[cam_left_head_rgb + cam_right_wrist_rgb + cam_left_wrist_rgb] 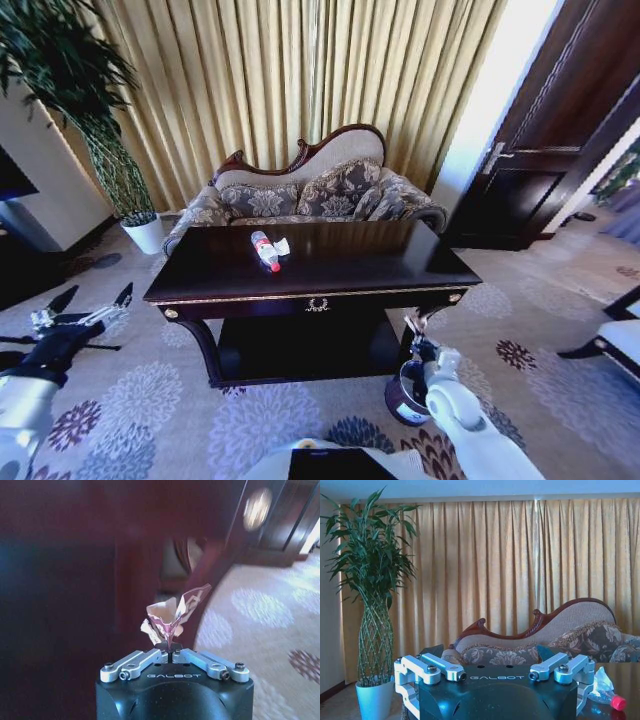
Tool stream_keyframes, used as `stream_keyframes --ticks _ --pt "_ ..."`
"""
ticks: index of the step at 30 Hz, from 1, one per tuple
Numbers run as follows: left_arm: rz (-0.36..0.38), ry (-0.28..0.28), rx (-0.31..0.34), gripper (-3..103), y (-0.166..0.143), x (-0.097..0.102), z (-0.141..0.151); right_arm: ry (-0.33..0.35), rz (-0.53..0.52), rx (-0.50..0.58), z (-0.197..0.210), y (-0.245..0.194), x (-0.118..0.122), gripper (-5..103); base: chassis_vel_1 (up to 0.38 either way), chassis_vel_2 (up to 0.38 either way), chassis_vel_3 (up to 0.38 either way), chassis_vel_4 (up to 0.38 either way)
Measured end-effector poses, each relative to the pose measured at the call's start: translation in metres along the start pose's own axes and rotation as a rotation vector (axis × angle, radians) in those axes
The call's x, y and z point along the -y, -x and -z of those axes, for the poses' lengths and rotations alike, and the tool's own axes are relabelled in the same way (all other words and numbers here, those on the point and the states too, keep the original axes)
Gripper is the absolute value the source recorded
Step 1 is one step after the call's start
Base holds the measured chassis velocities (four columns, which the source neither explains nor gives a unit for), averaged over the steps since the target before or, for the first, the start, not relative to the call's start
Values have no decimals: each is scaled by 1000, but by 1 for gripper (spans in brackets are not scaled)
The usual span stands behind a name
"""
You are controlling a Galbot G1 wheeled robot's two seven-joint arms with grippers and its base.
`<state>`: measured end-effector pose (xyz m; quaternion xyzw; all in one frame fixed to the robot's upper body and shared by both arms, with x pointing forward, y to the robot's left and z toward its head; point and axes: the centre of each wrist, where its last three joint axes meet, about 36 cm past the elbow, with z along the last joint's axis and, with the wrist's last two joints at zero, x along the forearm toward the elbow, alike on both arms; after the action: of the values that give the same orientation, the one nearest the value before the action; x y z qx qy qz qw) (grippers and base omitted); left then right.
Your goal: Move to the front of the table and place the trash on the table into the trash bin.
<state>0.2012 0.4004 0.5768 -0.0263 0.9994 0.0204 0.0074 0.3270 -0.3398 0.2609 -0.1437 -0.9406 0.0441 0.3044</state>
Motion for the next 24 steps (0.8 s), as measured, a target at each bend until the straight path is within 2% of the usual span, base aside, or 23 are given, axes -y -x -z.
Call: stream_keyframes --ticks 2,11,13,15,22,24 --pt "0 13 1 100 -2 0 -1 -52 -29 -77 -37 29 7 0 0 0 0 0" --pt "1 10 -1 100 -5 0 -3 -98 -136 -196 -92 78 22 0 0 0 0 0" --pt "-1 7 2 100 -4 2 -3 -130 -162 -194 -101 87 27 0 0 0 0 0" --pt "-3 7 3 100 -4 2 -3 -185 -178 -182 -107 94 33 0 0 0 0 0" --pt "-10 11 3 100 -3 2 -2 -187 -196 -172 -100 103 32 -1 0 0 0 0" --pt "-13 11 4 100 -4 2 -1 -186 -202 -169 -98 105 32 9 0 0 0 0"
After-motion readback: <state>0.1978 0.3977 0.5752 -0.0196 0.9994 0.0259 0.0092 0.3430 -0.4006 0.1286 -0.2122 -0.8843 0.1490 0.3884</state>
